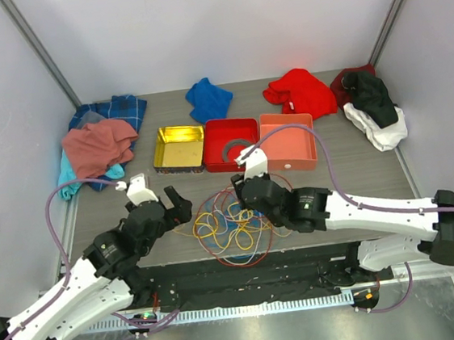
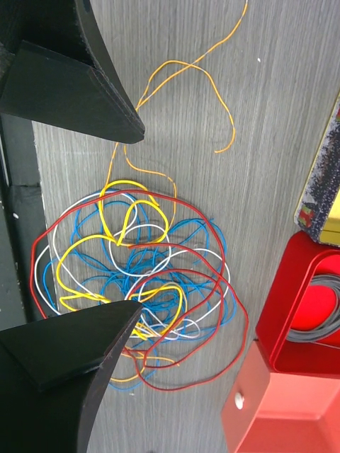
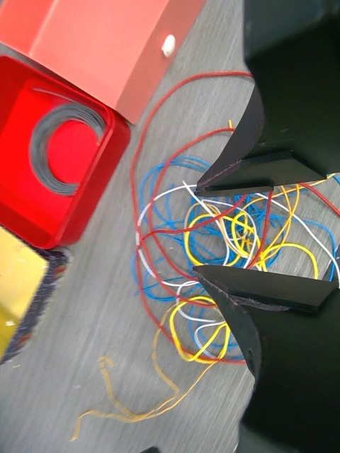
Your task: Untangle the cables
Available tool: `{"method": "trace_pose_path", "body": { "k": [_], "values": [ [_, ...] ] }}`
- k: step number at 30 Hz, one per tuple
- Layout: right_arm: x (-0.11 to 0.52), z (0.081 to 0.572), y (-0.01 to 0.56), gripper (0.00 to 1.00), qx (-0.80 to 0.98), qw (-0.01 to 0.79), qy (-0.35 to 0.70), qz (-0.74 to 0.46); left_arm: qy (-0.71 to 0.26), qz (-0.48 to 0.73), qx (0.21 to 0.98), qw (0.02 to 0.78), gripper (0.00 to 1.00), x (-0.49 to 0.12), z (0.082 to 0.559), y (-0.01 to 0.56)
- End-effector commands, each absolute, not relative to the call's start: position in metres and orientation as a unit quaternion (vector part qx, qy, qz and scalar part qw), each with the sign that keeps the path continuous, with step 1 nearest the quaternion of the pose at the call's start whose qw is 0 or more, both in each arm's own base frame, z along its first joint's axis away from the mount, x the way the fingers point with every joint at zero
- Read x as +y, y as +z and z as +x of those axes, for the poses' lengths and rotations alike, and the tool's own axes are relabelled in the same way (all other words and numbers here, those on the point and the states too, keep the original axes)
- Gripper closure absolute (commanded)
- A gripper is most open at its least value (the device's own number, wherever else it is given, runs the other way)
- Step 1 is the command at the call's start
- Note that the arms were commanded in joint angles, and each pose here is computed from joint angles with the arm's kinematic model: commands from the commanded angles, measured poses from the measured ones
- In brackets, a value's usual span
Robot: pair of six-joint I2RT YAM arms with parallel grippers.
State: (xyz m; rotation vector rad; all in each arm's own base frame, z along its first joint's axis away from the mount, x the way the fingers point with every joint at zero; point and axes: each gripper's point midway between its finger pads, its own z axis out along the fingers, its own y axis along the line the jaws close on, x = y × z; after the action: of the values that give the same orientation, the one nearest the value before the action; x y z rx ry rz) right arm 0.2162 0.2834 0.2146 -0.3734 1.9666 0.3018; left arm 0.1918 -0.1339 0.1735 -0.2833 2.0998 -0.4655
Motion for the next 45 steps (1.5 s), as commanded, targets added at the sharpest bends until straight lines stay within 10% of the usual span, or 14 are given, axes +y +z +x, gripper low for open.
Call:
{"method": "trace_pose_path", "body": {
  "k": [1,33,42,45],
  "values": [
    [0.294,0.210,0.187,0.50,0.839,0.497,0.125,-0.179,-0.196,-0.118,0.850,0.474,0.01,-0.141,0.200,0.181],
    [0.240,0.225,0.071,0.55,0.891,0.411,-0.037,-0.187,-0.205,-0.104,0.875,0.427,0.01,-0.161,0.194,0.152],
    [0.238,0.234,0.088,0.99,0.887,0.430,-0.024,-0.164,-0.203,-0.104,0.874,0.429,0.01,-0.158,0.194,0.153],
    [0.238,0.237,0.127,0.99,0.875,0.460,-0.013,-0.149,-0.204,-0.105,0.872,0.431,0.01,-0.157,0.193,0.155]
  ]
}}
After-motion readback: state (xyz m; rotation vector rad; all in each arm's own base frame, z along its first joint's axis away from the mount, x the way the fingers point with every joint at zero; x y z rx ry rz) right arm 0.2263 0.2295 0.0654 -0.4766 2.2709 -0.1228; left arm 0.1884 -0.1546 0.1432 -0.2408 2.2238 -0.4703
